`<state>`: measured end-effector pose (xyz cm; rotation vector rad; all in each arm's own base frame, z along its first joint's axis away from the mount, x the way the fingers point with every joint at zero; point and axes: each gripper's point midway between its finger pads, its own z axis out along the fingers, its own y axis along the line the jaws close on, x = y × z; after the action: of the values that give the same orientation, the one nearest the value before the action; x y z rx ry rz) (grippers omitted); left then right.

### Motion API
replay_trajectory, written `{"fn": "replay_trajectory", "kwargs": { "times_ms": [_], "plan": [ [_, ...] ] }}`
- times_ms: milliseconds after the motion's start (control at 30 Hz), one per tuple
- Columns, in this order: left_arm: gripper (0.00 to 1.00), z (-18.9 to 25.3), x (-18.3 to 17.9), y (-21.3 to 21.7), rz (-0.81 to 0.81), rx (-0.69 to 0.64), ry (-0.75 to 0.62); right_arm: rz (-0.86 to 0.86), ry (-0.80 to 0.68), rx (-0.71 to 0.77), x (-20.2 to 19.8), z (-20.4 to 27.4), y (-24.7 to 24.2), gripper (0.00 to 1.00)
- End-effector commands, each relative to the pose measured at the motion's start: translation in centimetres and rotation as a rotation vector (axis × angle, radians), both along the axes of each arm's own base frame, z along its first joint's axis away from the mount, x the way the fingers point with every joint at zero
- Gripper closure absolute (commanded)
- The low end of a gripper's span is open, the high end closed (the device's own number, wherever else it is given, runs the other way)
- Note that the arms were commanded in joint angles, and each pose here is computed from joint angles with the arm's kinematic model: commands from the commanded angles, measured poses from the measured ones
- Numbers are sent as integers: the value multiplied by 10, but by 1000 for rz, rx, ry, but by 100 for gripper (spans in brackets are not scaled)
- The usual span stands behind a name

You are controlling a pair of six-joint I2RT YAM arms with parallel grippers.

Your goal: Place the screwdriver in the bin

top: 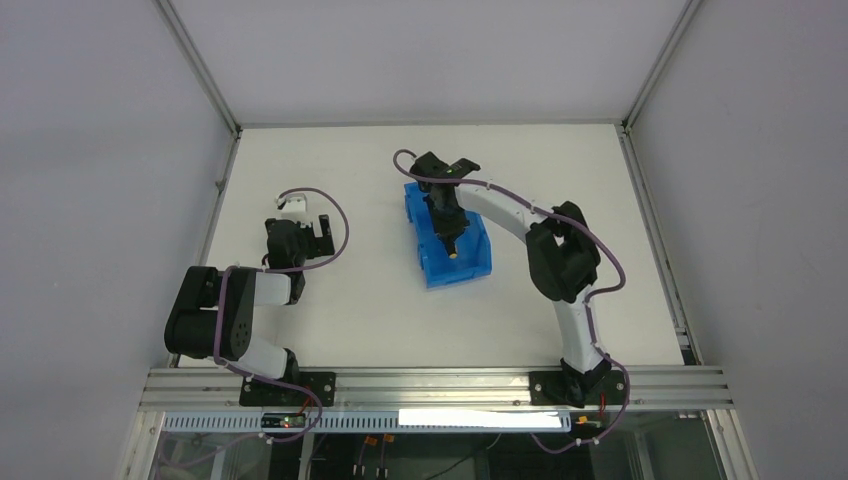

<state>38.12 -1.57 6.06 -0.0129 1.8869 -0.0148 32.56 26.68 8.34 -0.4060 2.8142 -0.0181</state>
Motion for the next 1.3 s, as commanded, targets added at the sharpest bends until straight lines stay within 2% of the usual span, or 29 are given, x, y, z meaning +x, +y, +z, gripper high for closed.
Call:
{"fn": "replay_trajectory", "kwargs": {
  "times_ms": [0, 167, 267, 300, 400, 733, 800, 900, 1067, 1167, 1267],
  "plan": [
    [0, 18, 12, 0, -1, -28, -65, -29, -38, 13, 17, -34, 10, 100],
    [0, 19, 12, 0, 0, -28, -66, -30, -26, -16, 17, -49, 7, 100],
    [0, 18, 12, 0, 0, -28, -64, -28, -18, -11, 15, -49, 8, 83],
    [0, 19, 12, 0, -1, -28, -65, -27, -19, -7, 14, -46, 8, 72],
    [0, 19, 12, 0, -1, -28, -65, -18, -43, 1, 16, -28, 10, 54],
    [0, 18, 12, 0, -1, -28, -64, 42, -251, 75, 26, 98, 5, 30],
    [0, 18, 12, 0, 0, -28, -64, 39, -323, 90, 25, 129, -6, 22],
    [0, 18, 12, 0, -1, -28, -64, 31, -422, 118, 26, 160, -24, 3],
    [0, 18, 12, 0, -1, -28, -64, -61, -587, 230, 36, 180, -76, 1],
    [0, 18, 12, 0, -1, -28, -64, -153, -697, 327, 44, 165, -116, 2],
    [0, 18, 12, 0, -1, -28, -64, -263, -853, 318, 44, 151, -162, 1]
  ]
}}
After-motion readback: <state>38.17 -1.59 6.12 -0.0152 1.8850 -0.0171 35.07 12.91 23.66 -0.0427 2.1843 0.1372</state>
